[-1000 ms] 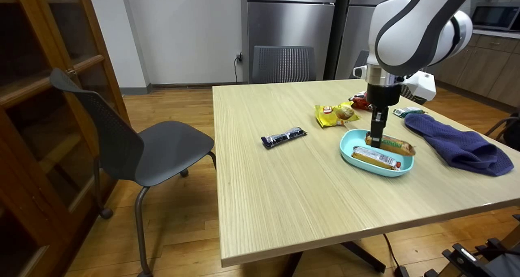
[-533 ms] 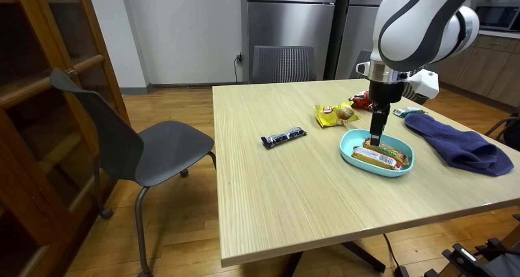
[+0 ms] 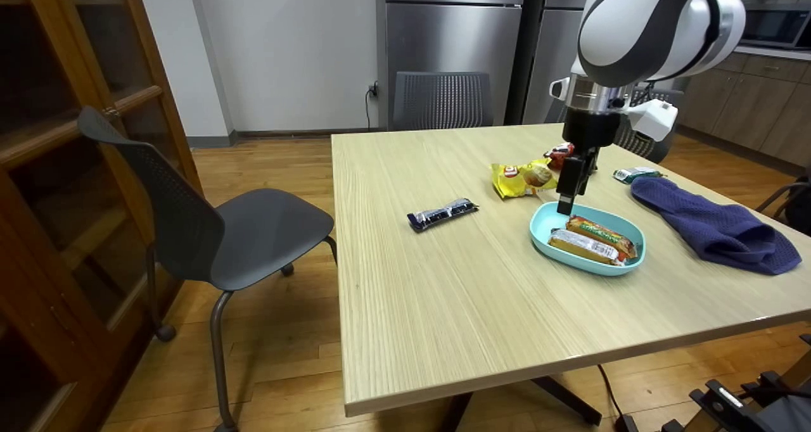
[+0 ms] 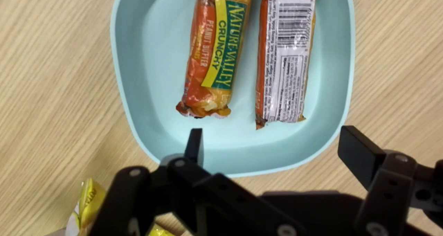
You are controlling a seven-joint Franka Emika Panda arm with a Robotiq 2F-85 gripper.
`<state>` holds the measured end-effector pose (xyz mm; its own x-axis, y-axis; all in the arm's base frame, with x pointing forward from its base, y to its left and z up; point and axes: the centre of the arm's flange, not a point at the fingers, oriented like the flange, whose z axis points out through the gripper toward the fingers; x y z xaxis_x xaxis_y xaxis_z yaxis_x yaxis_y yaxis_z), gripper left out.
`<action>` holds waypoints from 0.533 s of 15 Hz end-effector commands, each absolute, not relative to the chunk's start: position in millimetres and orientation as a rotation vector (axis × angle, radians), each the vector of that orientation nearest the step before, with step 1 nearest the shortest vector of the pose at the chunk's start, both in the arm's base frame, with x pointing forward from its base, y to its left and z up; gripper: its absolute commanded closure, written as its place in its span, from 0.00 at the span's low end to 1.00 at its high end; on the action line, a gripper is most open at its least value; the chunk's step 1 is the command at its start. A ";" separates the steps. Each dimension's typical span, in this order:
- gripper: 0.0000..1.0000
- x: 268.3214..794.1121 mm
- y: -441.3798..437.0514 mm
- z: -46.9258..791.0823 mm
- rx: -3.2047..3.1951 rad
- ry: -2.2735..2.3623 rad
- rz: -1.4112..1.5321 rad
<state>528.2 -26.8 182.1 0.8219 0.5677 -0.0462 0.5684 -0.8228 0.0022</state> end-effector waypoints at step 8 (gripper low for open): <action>0.00 531.5 -11.1 186.5 3.009 0.902 -0.043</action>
